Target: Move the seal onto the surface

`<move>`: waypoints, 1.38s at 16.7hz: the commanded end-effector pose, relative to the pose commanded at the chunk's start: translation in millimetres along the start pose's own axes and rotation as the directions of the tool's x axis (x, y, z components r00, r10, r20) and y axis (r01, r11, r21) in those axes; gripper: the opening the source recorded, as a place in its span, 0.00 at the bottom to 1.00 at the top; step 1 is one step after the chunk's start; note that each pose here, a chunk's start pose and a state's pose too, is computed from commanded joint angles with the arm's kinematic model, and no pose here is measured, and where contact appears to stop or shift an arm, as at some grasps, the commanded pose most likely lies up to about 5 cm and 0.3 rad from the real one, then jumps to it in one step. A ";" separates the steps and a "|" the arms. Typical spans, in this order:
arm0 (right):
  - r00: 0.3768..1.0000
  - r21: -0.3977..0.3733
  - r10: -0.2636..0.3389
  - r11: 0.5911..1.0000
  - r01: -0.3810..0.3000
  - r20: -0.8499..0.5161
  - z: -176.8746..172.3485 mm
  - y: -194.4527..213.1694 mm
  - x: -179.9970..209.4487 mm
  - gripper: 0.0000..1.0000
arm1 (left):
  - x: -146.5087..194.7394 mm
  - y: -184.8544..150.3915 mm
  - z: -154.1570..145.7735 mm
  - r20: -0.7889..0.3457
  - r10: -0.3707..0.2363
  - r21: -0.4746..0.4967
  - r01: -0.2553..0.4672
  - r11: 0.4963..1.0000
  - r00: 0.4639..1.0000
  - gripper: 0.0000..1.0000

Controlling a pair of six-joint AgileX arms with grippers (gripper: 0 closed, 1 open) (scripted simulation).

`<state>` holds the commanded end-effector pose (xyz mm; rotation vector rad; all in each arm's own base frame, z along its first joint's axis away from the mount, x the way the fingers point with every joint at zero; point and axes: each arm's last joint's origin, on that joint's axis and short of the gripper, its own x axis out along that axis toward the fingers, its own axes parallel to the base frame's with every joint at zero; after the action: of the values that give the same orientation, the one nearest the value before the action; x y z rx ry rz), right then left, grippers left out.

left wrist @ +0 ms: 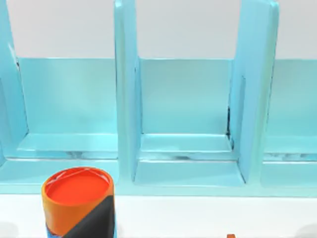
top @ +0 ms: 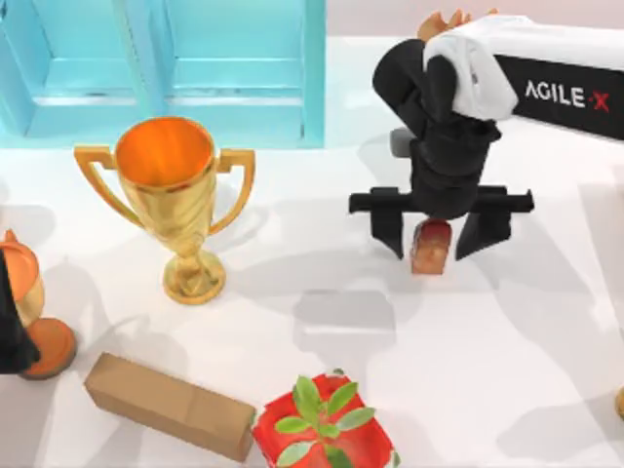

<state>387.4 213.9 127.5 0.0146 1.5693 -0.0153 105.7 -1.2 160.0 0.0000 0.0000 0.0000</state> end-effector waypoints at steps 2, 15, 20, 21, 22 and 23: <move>1.000 0.000 0.000 1.000 0.000 0.000 0.0 0.0 0.0 1.00 | 0.0 0.0 0.0 0.000 0.000 0.000 0.000 1.000 1.000 1.00; 1.000 0.002 -0.006 1.000 0.006 -0.011 6.6 4.1 -22.8 1.00 | 0.0 0.0 0.0 0.000 0.000 0.000 0.000 1.000 1.000 1.00; 1.000 0.002 -0.004 1.000 0.004 -0.008 10.2 6.5 -101.3 1.00 | 0.0 0.0 0.0 0.000 0.000 0.000 0.000 1.000 1.000 1.00; 1.000 0.002 -0.004 1.000 0.004 -0.007 8.3 5.1 -115.8 1.00 | 0.0 0.0 0.0 0.000 0.000 0.000 0.000 1.000 1.000 1.00; 1.000 0.002 -0.003 1.000 0.003 -0.005 6.0 3.4 -128.0 1.00 | 0.0 0.0 0.0 0.000 0.000 0.000 0.000 1.000 1.000 1.00; 1.000 0.002 -0.002 1.000 0.002 -0.004 3.9 1.8 -137.6 1.00 | 0.0 0.0 0.0 0.000 0.000 0.000 0.000 1.000 1.000 1.00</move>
<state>391.1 215.7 265.1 0.0145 1.5731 -0.0184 105.7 -1.2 160.0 0.0000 0.0000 0.0000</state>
